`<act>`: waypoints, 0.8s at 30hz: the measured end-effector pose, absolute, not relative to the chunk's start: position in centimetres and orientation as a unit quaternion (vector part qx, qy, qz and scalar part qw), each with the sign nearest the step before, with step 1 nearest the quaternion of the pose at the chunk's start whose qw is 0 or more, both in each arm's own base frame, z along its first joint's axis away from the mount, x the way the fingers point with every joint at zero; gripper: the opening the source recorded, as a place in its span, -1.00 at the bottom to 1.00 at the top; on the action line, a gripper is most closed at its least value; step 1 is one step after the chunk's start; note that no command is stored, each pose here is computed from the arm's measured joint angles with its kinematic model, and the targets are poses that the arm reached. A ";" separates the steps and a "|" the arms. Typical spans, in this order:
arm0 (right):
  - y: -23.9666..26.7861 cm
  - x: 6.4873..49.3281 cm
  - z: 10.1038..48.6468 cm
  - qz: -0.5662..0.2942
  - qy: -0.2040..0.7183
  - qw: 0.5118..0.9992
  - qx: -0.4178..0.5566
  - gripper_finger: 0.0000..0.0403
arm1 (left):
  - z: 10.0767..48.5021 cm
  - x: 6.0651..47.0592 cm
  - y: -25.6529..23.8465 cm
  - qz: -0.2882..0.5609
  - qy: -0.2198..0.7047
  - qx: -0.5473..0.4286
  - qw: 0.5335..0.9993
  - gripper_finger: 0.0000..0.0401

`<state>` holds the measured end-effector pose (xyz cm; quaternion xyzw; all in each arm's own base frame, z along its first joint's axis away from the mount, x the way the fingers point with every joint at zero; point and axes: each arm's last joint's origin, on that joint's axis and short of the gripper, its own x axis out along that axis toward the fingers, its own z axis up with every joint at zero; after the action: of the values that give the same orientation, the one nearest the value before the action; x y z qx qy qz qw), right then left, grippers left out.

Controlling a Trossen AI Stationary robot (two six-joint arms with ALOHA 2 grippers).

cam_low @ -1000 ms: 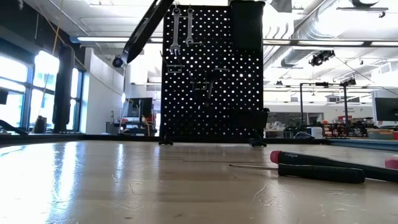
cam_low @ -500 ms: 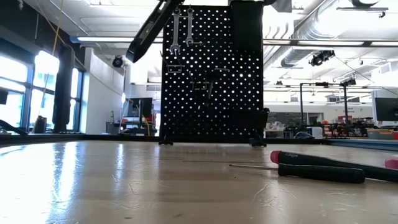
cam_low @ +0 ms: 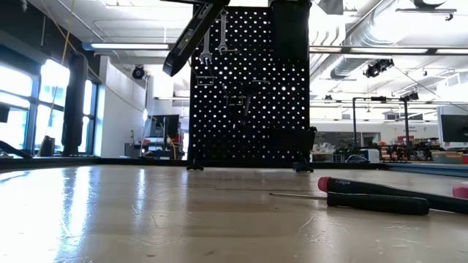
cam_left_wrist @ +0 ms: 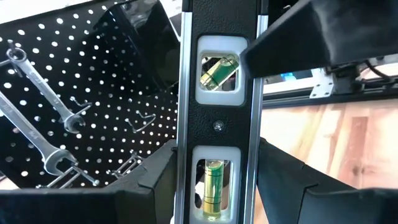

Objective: Hang tools onto peg board
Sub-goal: Put the spirit level into the top peg board bin

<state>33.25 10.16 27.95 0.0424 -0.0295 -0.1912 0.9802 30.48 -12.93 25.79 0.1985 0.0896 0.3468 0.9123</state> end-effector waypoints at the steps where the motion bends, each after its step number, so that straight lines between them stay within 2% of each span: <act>1: 9.9 33.4 27.9 -0.189 -0.031 0.980 0.049 -0.15 | 25.8 30.5 -12.9 0.348 0.090 0.200 0.912 -0.19; 16: 7.7 34.1 28.1 -0.202 -0.055 0.974 0.085 -0.18 | 25.2 32.3 -11.9 0.359 0.095 0.230 0.900 -0.19; 20: 7.6 34.0 28.0 -0.219 -0.046 0.972 0.076 -0.31 | 25.0 33.1 -12.2 0.368 0.105 0.249 0.890 -0.19; 24: 7.6 34.0 27.9 -0.223 -0.040 0.972 0.064 -0.54 | 25.3 33.6 -12.4 0.382 0.112 0.260 0.880 -0.19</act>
<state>34.03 7.61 27.91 0.0640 -0.0402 -0.2230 0.9719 33.61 -12.39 25.29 0.2598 0.1125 0.3823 0.8796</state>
